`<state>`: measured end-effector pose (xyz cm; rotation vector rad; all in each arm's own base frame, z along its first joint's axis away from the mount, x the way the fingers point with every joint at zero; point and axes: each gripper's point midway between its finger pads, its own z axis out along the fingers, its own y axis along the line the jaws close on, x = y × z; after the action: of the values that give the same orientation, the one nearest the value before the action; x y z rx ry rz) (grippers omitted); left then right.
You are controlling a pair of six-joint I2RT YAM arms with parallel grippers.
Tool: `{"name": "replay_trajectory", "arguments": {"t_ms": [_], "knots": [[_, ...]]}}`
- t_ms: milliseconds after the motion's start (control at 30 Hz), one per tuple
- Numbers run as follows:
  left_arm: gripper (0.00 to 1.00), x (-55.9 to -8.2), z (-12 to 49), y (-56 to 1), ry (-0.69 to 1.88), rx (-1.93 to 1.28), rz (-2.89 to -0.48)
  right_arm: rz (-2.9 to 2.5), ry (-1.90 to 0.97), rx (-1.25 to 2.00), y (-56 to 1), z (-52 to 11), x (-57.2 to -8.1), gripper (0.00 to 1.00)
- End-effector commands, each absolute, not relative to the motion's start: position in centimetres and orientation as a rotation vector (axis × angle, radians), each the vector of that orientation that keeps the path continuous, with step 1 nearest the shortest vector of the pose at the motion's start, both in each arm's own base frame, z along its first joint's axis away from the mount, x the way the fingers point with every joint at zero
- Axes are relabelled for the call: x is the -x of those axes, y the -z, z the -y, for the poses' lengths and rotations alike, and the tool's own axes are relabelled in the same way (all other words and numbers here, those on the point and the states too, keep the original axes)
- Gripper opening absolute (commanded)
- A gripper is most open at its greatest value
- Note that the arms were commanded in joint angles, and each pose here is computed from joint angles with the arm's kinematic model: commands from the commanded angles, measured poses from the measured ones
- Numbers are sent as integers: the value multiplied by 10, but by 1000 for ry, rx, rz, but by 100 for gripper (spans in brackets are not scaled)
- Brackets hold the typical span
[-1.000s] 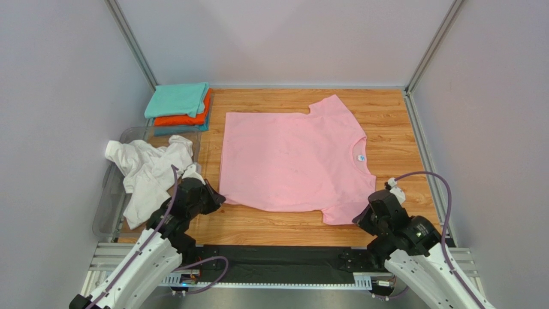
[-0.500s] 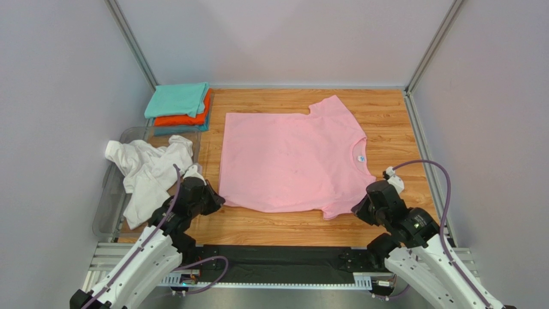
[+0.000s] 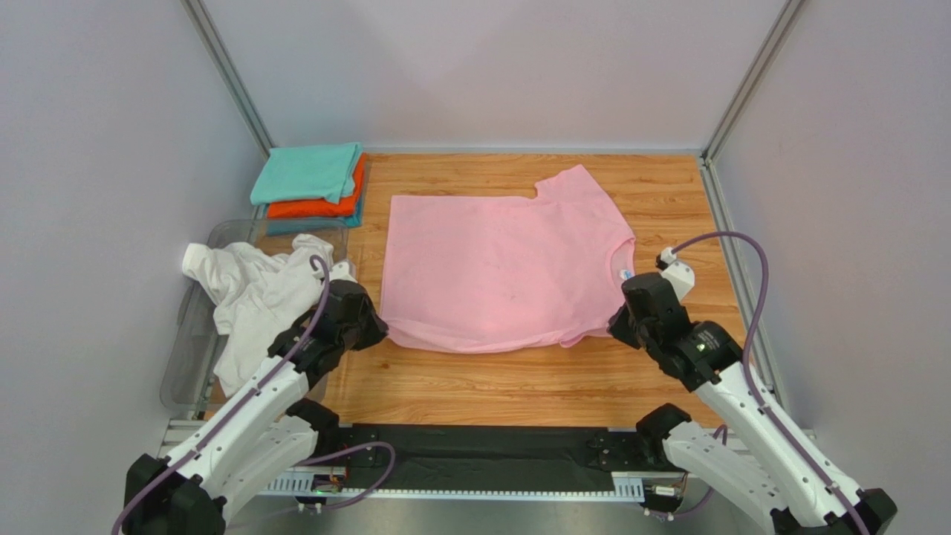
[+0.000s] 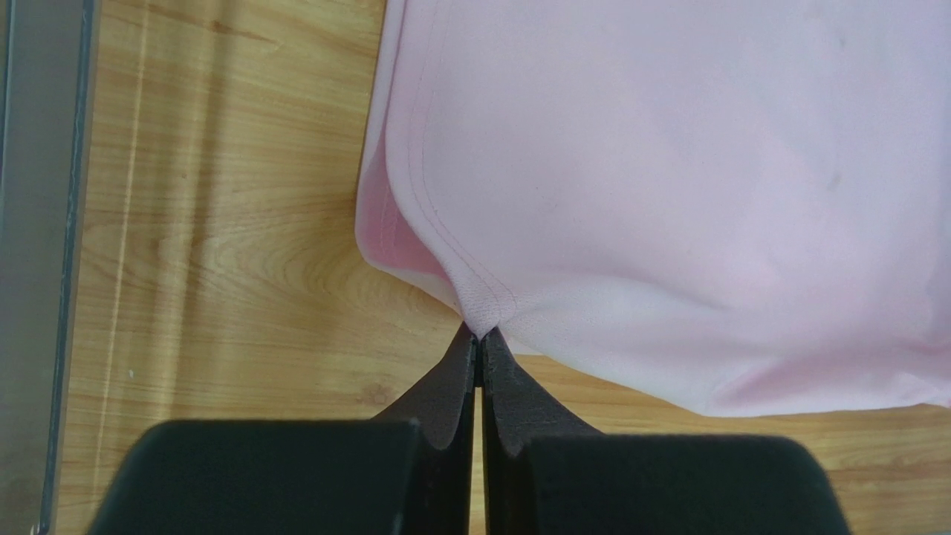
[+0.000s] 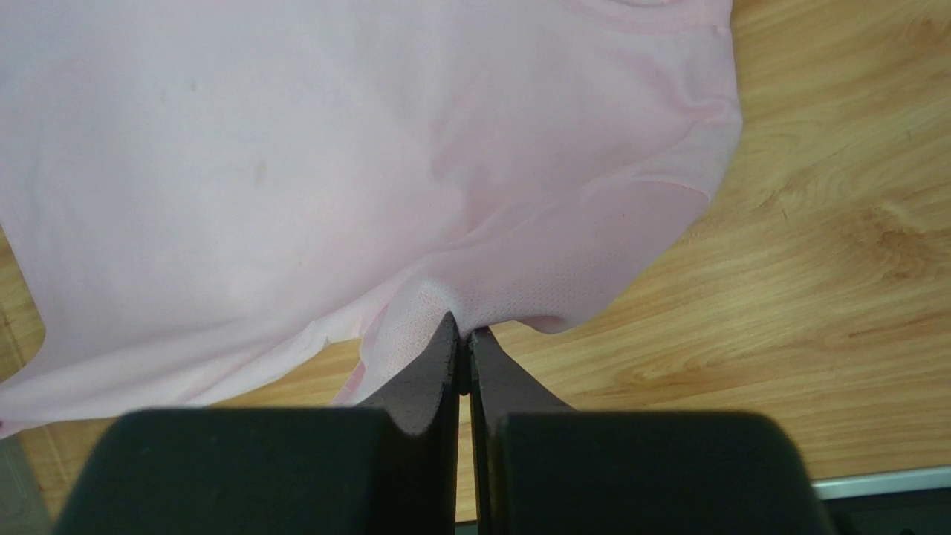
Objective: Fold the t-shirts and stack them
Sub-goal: Fold the tshirt
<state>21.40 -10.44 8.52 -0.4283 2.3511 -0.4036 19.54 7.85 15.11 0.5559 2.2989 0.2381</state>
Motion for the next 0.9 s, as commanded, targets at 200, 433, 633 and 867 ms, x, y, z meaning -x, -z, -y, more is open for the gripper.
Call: {"name": "replay_trajectory", "arguments": {"t_ms": [200, 433, 633, 867], "knots": [[0, -259, 104, -114, 357, 432, -2270, -2175, -263, -519, -195, -84, -266, 0], [0, -287, 98, -119, 308, 416, -2273, -2209, -280, -462, -196, -89, -297, 0], [0, -306, 102, -117, 309, 402, -2292, -2237, -283, -420, -192, -90, -321, 0], [0, -316, 97, -102, 272, 427, -2329, -2242, -287, -392, -189, -94, -347, 0]]}}
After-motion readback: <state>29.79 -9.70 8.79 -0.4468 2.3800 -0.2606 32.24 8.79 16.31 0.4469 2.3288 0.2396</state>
